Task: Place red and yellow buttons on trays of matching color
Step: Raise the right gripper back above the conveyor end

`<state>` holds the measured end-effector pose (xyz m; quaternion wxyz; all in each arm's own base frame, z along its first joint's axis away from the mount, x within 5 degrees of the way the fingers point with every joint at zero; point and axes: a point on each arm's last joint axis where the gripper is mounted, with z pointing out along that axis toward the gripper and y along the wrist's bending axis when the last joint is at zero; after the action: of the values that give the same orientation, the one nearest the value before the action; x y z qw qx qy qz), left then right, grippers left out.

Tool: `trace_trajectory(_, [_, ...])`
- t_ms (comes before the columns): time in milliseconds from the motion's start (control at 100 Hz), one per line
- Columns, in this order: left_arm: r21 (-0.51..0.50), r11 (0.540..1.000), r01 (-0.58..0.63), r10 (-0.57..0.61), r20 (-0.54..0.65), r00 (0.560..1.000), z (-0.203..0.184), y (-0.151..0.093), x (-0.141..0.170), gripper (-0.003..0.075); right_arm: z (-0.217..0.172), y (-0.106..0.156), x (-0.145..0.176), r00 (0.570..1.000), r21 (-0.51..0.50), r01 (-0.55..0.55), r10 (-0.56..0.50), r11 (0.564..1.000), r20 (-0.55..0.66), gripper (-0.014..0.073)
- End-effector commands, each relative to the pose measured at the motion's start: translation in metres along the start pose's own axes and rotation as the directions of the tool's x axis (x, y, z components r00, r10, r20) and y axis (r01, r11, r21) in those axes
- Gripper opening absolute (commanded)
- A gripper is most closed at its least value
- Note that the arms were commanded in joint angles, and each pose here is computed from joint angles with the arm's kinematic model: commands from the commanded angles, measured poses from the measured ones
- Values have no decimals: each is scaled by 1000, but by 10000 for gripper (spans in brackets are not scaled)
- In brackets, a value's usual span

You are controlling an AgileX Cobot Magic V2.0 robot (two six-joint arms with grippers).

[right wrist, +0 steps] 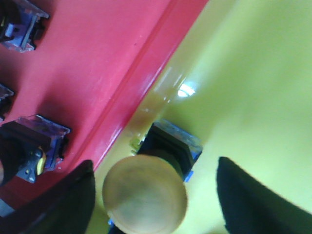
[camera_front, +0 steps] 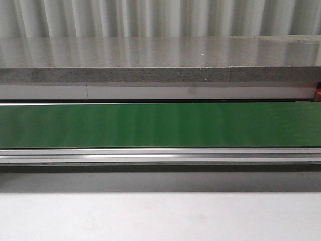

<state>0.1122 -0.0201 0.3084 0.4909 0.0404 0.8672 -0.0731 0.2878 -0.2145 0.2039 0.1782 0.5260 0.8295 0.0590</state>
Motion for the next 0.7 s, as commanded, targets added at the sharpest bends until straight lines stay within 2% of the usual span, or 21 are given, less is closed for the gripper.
trace_trajectory(0, [15,1000,7,-8,99,995,-5,-2,-14,-20,-22,7,-7,997,-42,4,-1,999,72,575])
trace_trajectory(120, [15,1000,7,-8,99,995,-5,-2,-14,-20,-30,6,-7,996,-36,21,-18,999,91,574])
trace_trajectory(210, [15,1000,7,-8,99,995,-5,-2,-14,-20,-42,5,-7,989,-7,74,-72,997,126,574])
trace_trajectory(470, [15,1000,7,-8,99,995,-5,-2,-14,-20,-101,13,6,952,-33,188,-174,982,251,552])
trace_trajectory(560, [15,1000,7,-8,99,995,-5,-2,-14,-20,-123,23,16,927,-54,247,-220,967,304,460])
trace_trajectory(690, [15,1000,7,-8,99,995,-5,-2,-14,-20,-146,41,40,895,-86,346,-301,934,330,211])
